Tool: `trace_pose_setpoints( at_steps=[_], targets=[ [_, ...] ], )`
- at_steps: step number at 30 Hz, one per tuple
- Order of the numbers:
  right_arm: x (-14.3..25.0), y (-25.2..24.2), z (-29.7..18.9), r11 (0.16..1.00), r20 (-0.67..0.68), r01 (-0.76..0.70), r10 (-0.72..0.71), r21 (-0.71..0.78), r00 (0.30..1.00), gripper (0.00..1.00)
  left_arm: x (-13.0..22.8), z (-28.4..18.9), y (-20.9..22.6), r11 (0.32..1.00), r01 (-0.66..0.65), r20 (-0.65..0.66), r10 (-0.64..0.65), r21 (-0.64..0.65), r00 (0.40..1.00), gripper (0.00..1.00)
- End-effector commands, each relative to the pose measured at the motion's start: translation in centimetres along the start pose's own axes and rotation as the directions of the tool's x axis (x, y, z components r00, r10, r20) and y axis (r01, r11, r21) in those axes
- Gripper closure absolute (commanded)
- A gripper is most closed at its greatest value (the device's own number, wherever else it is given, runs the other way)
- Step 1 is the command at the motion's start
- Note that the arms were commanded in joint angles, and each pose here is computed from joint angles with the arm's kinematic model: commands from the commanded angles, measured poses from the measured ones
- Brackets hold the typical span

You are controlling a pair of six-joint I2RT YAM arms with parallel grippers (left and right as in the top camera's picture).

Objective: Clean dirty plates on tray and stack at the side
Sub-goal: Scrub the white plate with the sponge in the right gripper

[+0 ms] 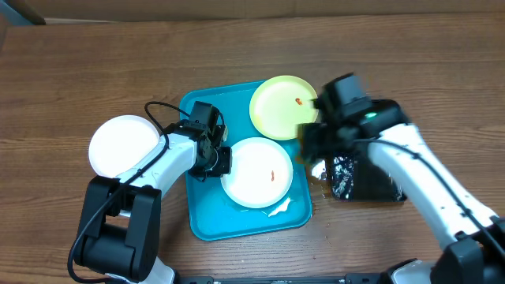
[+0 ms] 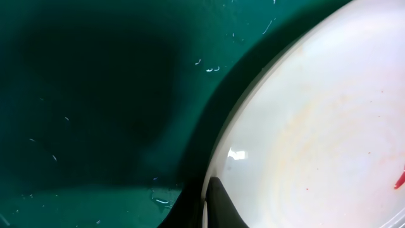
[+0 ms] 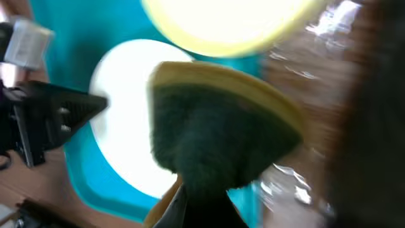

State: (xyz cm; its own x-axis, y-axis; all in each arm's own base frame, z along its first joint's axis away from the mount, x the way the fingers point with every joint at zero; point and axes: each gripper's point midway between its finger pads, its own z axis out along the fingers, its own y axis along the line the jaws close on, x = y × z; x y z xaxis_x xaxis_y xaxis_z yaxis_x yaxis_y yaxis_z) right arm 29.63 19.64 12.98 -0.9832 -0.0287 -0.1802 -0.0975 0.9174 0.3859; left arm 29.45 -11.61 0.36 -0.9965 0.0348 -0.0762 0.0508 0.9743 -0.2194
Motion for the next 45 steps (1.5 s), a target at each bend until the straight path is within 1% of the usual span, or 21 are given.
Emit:
trace_pose_setpoints(
  at_steps=[1,4,7,11,15,19,21,25,28,30,33,40,42,45],
  targets=[
    [1.0,3.8,3.2,1.000,-0.009,0.000,0.000,0.004,1.000,0.96,1.1,1.1,1.8,0.996,0.028,-0.027,-0.031,-0.081,0.999,0.96],
    [2.2,5.5,5.9,1.000,-0.045,0.017,-0.017,0.008,0.999,0.96,1.0,1.1,1.7,0.996,0.028,-0.022,-0.030,-0.080,0.999,0.96],
    [3.2,5.6,8.9,0.998,-0.077,-0.004,0.009,0.062,0.997,0.96,0.9,1.1,1.7,0.996,0.027,-0.020,-0.029,-0.079,0.999,0.96],
    [4.2,5.4,12.1,0.996,-0.118,-0.014,0.025,0.093,0.993,0.96,0.9,1.1,1.8,0.996,0.027,-0.020,-0.029,-0.082,0.999,0.96],
    [4.7,3.7,14.3,0.985,-0.139,-0.067,0.090,0.160,0.986,0.96,0.9,1.1,1.8,0.996,0.028,-0.018,-0.029,-0.082,0.999,0.96],
    [5.6,1.4,16.4,0.968,-0.175,-0.075,0.119,0.239,0.977,0.96,0.8,1.1,1.8,0.996,0.027,-0.014,-0.028,-0.084,0.999,0.96],
    [6.3,0.0,16.9,0.949,-0.190,-0.114,0.175,0.294,0.966,0.96,0.8,1.1,1.8,0.996,0.027,-0.014,-0.029,-0.085,0.999,0.96],
    [6.8,-2.2,16.3,0.890,-0.178,-0.250,0.337,0.382,0.925,0.96,0.8,1.1,1.8,0.996,0.028,-0.014,-0.029,-0.085,0.999,0.96],
    [6.9,-3.4,15.2,0.850,-0.171,-0.297,0.401,0.434,0.900,0.96,0.7,1.0,2.2,0.994,0.047,-0.007,-0.048,-0.104,0.999,0.96],
    [7.0,-4.3,14.6,0.829,-0.167,-0.298,0.417,0.472,0.894,0.96,0.7,1.0,2.3,0.993,0.047,-0.005,-0.048,-0.110,0.999,0.96],
    [7.0,-5.1,13.6,0.803,-0.156,-0.289,0.423,0.521,0.893,0.96,0.7,1.0,2.3,0.993,0.047,-0.006,-0.048,-0.111,0.999,0.96],
    [5.9,-6.6,10.3,0.731,-0.105,-0.231,0.382,0.641,0.918,0.96,0.6,1.0,2.7,0.989,0.065,0.003,-0.065,-0.133,0.998,0.96],
    [5.3,-6.1,9.6,0.744,-0.107,-0.212,0.355,0.634,0.929,0.96,0.6,1.0,2.7,0.989,0.065,0.003,-0.065,-0.133,0.998,0.96],
    [3.9,-4.7,8.3,0.784,-0.089,-0.200,0.309,0.588,0.947,0.96,0.6,1.0,2.7,0.989,0.065,0.003,-0.065,-0.133,0.998,0.96]
  ],
)
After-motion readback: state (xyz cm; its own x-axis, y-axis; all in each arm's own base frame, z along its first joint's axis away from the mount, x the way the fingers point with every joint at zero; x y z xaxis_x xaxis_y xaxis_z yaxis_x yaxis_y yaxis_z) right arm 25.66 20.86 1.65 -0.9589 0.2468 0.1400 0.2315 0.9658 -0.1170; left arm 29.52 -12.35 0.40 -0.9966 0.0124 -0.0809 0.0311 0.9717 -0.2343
